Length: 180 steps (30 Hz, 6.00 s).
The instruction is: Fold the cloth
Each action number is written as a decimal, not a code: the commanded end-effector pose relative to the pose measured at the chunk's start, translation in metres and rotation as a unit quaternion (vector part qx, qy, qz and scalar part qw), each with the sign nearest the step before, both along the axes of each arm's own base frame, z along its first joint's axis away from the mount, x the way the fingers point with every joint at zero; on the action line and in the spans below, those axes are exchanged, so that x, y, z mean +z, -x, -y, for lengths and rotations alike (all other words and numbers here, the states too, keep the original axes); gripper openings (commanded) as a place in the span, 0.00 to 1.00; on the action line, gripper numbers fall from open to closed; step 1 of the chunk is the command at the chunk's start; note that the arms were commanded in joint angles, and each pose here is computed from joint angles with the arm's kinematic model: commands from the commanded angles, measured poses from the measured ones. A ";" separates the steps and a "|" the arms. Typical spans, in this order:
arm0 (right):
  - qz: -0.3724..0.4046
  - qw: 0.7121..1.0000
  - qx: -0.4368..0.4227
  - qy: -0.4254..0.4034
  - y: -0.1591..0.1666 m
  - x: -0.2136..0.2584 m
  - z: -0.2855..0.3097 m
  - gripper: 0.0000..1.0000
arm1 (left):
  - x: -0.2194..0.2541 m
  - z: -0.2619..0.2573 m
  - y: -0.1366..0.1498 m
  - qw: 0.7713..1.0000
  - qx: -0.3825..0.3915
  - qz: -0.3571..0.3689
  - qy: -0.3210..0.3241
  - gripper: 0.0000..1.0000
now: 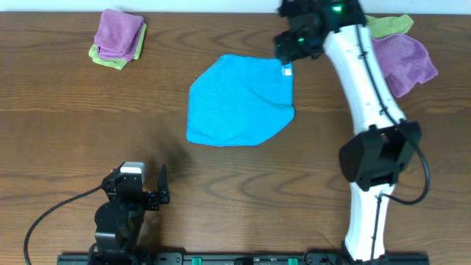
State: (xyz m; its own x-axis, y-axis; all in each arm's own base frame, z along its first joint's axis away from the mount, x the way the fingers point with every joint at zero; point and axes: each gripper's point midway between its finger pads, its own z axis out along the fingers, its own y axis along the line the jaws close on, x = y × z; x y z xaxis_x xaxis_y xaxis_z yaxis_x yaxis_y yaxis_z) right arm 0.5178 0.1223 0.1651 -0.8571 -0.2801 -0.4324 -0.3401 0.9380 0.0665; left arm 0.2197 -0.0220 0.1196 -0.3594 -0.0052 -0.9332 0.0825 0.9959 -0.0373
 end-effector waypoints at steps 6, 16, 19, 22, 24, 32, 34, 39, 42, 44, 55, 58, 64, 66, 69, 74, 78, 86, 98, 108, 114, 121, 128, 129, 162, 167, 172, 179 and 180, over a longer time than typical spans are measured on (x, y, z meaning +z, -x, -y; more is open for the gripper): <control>-0.008 0.998 0.012 -0.061 -0.020 -0.072 0.008 0.71 | -0.009 0.001 0.000 1.000 -0.005 -0.008 -0.003 0.95; -0.015 0.997 0.015 -0.069 -0.035 -0.138 -0.001 0.67 | -0.009 0.001 0.000 1.000 -0.005 -0.008 -0.003 0.95; -0.015 0.997 0.014 -0.069 -0.037 -0.146 -0.001 0.67 | -0.009 0.001 0.000 1.000 -0.005 -0.008 -0.003 0.95; -0.012 0.997 0.014 -0.069 -0.040 -0.149 0.000 0.66 | -0.009 0.001 0.000 1.000 -0.005 -0.008 -0.003 0.95; -0.005 0.997 0.013 -0.070 -0.044 -0.149 0.001 0.64 | -0.009 0.001 0.000 1.000 -0.005 -0.008 -0.004 0.95; -0.011 0.997 -0.008 -0.080 -0.047 -0.161 0.008 0.60 | -0.009 0.001 0.000 1.000 -0.005 -0.008 -0.003 0.95; -0.011 0.997 -0.008 -0.080 -0.047 -0.161 0.008 0.51 | -0.009 0.001 0.000 1.000 -0.005 -0.008 -0.003 0.95; -0.014 0.996 -0.016 -0.084 -0.047 -0.161 0.008 0.35 | -0.009 0.001 0.000 1.000 -0.005 -0.008 -0.003 0.95; -0.013 0.996 -0.016 -0.084 -0.047 -0.161 0.008 0.35 | -0.009 0.001 0.000 1.000 -0.005 -0.008 -0.003 0.95; -0.015 0.996 -0.017 -0.083 -0.047 -0.163 0.008 0.35 | -0.009 0.001 0.000 1.000 -0.005 -0.008 -0.003 0.95; -0.021 0.995 -0.028 -0.090 -0.048 -0.172 0.008 0.30 | -0.009 0.001 0.000 1.000 -0.005 -0.008 -0.003 0.95; -0.023 0.995 -0.033 -0.092 -0.048 -0.173 0.008 0.11 | -0.009 0.001 0.000 1.000 -0.005 -0.008 -0.003 0.95; -0.013 0.992 -0.035 -0.121 -0.057 -0.150 0.000 0.01 | -0.009 0.001 0.000 1.000 -0.005 -0.008 -0.003 0.95; 0.003 0.992 -0.038 -0.119 -0.065 -0.128 0.004 0.01 | -0.009 0.001 0.000 1.000 -0.005 -0.008 -0.003 0.95; 0.041 0.993 -0.062 -0.088 -0.081 -0.078 0.026 0.01 | -0.009 0.001 0.000 1.000 -0.005 -0.008 -0.003 0.95; 0.108 0.989 -0.096 -0.038 -0.091 0.012 0.067 0.01 | -0.009 0.001 0.000 1.000 -0.005 -0.008 -0.003 0.95; 0.166 0.980 -0.103 -0.028 -0.083 0.087 0.079 0.01 | -0.009 0.001 0.000 1.000 -0.005 -0.008 -0.003 0.95; 0.118 0.983 0.071 -0.120 -0.004 0.123 -0.082 0.01 | -0.009 0.001 0.000 1.000 -0.005 -0.008 -0.003 0.95; 0.062 0.965 0.252 0.048 0.116 0.062 -0.233 0.84 | -0.009 0.001 0.000 1.000 -0.005 -0.008 -0.003 0.95; -0.064 0.984 0.141 0.092 0.077 -0.008 -0.132 0.79 | -0.009 0.001 0.000 1.000 -0.005 -0.008 -0.003 0.95; -0.141 0.978 0.112 0.103 0.078 -0.065 -0.096 0.16 | -0.009 0.001 0.000 1.000 -0.005 -0.008 -0.003 0.95; -0.129 0.983 0.099 0.083 0.062 -0.102 -0.099 0.01 | -0.009 0.001 0.000 1.000 -0.005 -0.008 -0.003 0.95; -0.132 0.985 0.092 0.065 0.083 -0.057 -0.098 0.02 | -0.009 0.001 0.000 1.000 -0.005 -0.008 -0.003 0.95; -0.122 0.986 0.092 0.061 0.085 -0.042 -0.097 0.02 | -0.009 0.001 0.000 1.000 -0.005 -0.008 -0.003 0.95; -0.027 0.996 0.078 0.044 0.326 0.083 -0.004 0.02 | 0.006 0.062 0.014 0.975 -0.132 -0.025 0.176 0.95; -0.056 0.996 0.067 -0.001 0.350 0.049 -0.006 0.43 | 0.012 0.089 0.029 0.953 -0.213 -0.040 0.210 0.95; -0.100 0.991 0.087 -0.034 0.361 0.024 -0.021 0.99 | 0.019 0.081 0.021 0.961 -0.191 -0.016 0.201 0.95; -0.097 0.989 0.097 -0.060 0.355 0.025 -0.035 0.99 | 0.040 0.088 0.020 0.942 -0.194 -0.004 0.274 0.95; -0.093 0.989 0.097 -0.062 0.353 0.026 -0.036 0.99 | 0.045 0.090 0.021 0.937 -0.200 0.000 0.286 0.95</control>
State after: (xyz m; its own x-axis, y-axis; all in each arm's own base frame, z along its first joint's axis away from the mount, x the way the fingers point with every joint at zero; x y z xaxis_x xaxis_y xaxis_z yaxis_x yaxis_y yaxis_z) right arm 0.1670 0.1523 0.1895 -0.8583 -0.4072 -0.3123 -0.4830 0.8467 0.2232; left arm 0.2029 -0.1047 0.1586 -0.3982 -0.2955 -0.8684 0.4422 0.7676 -0.4639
